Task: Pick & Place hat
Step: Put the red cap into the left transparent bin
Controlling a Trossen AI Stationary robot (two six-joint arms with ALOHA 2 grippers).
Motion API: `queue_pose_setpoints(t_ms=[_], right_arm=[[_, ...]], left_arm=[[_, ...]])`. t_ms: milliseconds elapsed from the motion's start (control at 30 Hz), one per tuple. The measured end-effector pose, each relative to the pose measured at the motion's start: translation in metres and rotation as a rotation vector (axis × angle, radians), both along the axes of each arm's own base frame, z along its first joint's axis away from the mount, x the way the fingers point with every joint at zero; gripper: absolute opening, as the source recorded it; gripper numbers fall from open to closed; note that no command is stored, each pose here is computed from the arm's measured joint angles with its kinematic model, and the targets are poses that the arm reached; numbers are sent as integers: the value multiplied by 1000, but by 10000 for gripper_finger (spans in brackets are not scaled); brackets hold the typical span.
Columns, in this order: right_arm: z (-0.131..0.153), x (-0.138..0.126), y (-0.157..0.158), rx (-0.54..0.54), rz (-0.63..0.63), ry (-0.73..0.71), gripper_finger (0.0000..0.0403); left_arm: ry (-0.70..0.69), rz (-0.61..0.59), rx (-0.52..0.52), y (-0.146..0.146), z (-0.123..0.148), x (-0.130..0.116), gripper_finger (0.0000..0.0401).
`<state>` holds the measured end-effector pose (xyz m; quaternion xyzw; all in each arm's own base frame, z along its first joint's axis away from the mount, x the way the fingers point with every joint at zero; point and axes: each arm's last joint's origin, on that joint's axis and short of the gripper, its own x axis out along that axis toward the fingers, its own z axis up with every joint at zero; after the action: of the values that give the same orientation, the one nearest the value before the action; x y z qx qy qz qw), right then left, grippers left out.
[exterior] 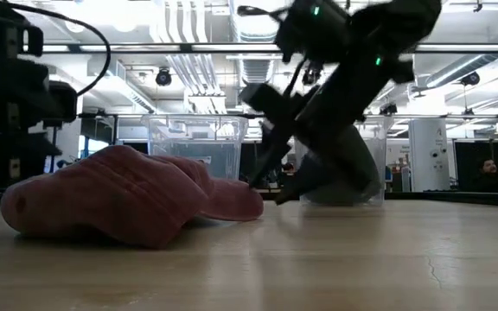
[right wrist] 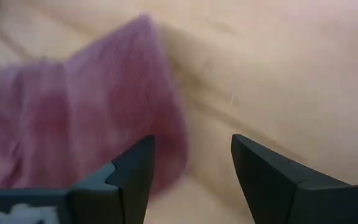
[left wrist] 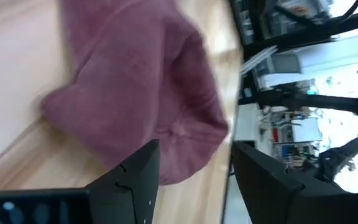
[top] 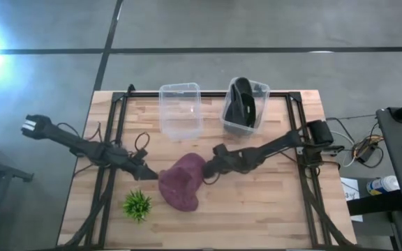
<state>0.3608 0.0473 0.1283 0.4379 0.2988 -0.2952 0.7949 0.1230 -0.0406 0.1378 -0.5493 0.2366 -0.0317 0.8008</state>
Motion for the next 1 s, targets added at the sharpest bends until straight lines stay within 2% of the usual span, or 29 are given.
queue_pose_setpoints(t_ms=[167,400,633,767,1000], right_arm=[[-5,3,-13,-27,-47,-61,208],[2,7,-24,-101,35,-60,208],[-4,21,-37,31,175,-109,208],[-12,33,-35,108,261,-121,208],[-1,50,-25,165,428,-162,208]], left_arm=[[44,-6,-2,-7,-3,3,193],[123,41,30,-8,-12,8,193],[115,75,27,-11,-17,18,193],[186,75,61,-12,-24,22,193],[254,155,125,-13,-31,32,193]])
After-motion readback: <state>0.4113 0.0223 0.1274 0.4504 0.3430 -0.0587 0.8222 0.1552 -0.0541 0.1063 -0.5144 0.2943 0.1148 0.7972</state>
